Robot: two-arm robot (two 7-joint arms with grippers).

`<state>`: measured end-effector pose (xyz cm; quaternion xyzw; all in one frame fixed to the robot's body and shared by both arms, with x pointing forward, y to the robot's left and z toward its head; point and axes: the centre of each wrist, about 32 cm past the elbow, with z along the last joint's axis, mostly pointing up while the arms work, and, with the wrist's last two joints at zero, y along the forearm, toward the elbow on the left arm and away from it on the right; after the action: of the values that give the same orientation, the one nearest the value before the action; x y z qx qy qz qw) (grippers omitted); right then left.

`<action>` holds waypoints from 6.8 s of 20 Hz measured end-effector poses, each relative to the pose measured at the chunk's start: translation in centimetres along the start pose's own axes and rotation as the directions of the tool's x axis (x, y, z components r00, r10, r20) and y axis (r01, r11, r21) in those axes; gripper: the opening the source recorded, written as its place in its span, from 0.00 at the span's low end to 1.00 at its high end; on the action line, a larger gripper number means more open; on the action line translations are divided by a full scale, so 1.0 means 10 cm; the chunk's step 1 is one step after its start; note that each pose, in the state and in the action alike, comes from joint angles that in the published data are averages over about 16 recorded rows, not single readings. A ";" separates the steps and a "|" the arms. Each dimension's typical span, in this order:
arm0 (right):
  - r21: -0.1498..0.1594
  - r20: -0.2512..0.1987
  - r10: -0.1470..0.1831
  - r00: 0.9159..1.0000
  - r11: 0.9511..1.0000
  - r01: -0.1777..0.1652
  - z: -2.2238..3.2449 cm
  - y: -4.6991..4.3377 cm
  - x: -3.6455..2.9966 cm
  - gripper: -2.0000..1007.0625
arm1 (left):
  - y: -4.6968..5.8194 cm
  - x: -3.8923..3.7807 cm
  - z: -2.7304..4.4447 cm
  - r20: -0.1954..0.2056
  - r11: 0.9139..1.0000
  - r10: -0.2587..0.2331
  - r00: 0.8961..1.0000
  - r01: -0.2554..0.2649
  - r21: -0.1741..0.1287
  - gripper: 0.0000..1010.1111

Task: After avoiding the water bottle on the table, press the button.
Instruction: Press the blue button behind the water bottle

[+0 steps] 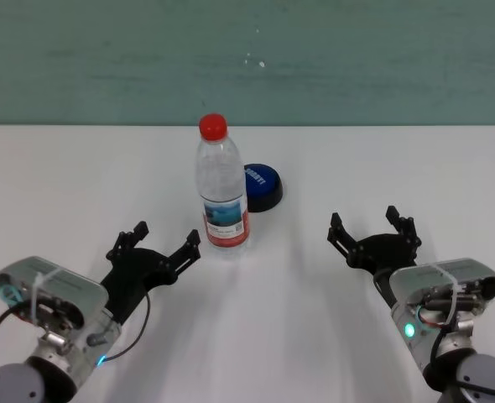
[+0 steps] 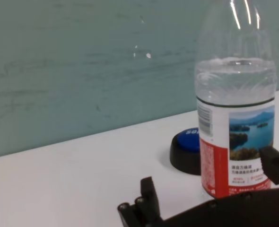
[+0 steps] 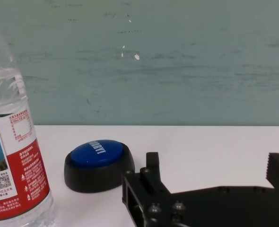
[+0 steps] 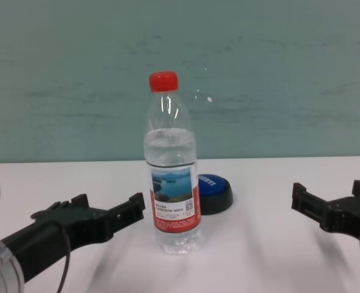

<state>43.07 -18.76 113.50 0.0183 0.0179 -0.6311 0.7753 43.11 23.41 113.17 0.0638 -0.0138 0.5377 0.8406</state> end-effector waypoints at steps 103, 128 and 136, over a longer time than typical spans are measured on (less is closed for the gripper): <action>0.000 0.000 0.000 1.000 1.000 0.000 0.000 0.000 0.000 1.00 | -0.75 0.837 0.306 0.194 0.993 0.075 0.978 -0.091 0.070 0.99; 0.000 0.000 0.000 1.000 1.000 0.000 0.000 0.000 0.000 1.00 | -1.05 0.771 0.354 0.231 0.998 -0.006 0.973 -0.009 0.065 0.99; 0.000 0.000 0.000 1.000 1.000 0.000 0.000 0.000 0.000 1.00 | -1.10 0.751 0.368 0.237 0.998 -0.024 0.971 0.010 0.060 0.99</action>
<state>43.08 -18.76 113.50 0.0183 0.0179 -0.6311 0.7753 56.39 25.20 116.49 0.1524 -0.0981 0.5190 0.8353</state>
